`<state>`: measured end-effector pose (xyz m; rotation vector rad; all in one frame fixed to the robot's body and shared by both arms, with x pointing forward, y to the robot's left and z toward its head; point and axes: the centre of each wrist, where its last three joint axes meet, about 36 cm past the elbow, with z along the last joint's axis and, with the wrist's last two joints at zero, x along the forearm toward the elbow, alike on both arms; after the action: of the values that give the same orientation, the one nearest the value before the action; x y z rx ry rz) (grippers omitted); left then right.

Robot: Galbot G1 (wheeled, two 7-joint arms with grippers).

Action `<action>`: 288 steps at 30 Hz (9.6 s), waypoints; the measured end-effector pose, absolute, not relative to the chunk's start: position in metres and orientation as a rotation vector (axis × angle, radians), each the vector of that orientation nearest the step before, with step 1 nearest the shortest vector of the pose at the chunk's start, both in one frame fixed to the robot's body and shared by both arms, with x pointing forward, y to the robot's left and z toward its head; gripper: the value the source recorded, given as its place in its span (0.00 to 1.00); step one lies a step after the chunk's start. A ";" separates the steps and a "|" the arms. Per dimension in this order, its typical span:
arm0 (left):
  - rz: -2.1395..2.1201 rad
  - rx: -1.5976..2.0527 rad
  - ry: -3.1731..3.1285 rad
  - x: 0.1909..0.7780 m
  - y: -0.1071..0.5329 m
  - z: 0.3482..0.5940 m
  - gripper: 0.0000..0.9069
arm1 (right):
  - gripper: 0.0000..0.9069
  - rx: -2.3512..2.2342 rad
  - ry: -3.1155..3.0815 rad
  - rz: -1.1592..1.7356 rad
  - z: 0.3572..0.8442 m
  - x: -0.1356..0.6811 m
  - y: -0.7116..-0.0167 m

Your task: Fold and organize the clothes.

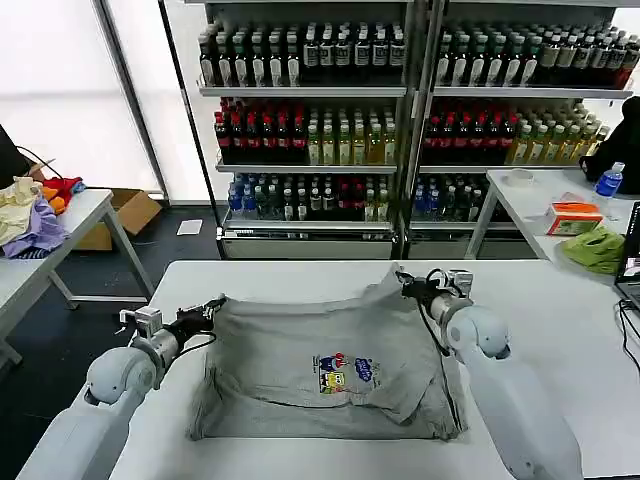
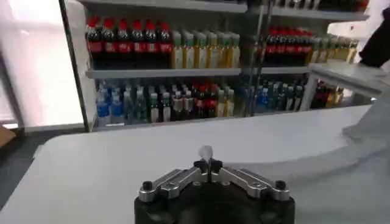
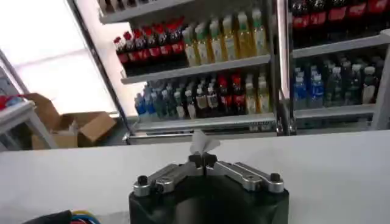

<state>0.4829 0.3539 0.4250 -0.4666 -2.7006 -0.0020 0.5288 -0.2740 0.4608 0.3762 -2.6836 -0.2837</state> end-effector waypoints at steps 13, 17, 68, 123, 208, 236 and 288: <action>-0.053 -0.509 -2.735 0.415 0.342 0.446 0.00 | 0.00 0.356 -2.706 -0.364 0.482 0.433 -0.289; -0.079 -0.524 -2.724 0.395 0.341 0.449 0.01 | 0.00 0.346 -2.700 -0.374 0.486 0.407 -0.292; 0.088 -0.090 -2.699 0.279 0.267 0.418 1.00 | 1.00 0.163 -3.060 -0.113 0.434 0.318 -0.358; 0.068 0.255 -2.824 0.295 0.326 0.415 0.01 | 1.00 0.262 -3.077 -0.123 0.444 0.313 -0.333; 0.077 -0.202 -2.730 0.317 0.221 0.424 1.00 | 1.00 0.152 -3.012 -0.107 0.452 0.291 -0.327; 0.200 -0.077 -2.587 0.320 0.220 0.367 0.02 | 1.00 0.165 -3.022 -0.118 0.452 0.281 -0.323; 0.627 -0.124 -2.672 0.310 0.260 0.496 0.02 | 1.00 0.122 -3.021 -0.166 0.442 0.270 -0.317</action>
<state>0.3105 0.2596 0.4956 -0.1240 -2.6721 0.6270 0.2704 -0.3173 0.4421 0.1217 -3.0207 -0.1655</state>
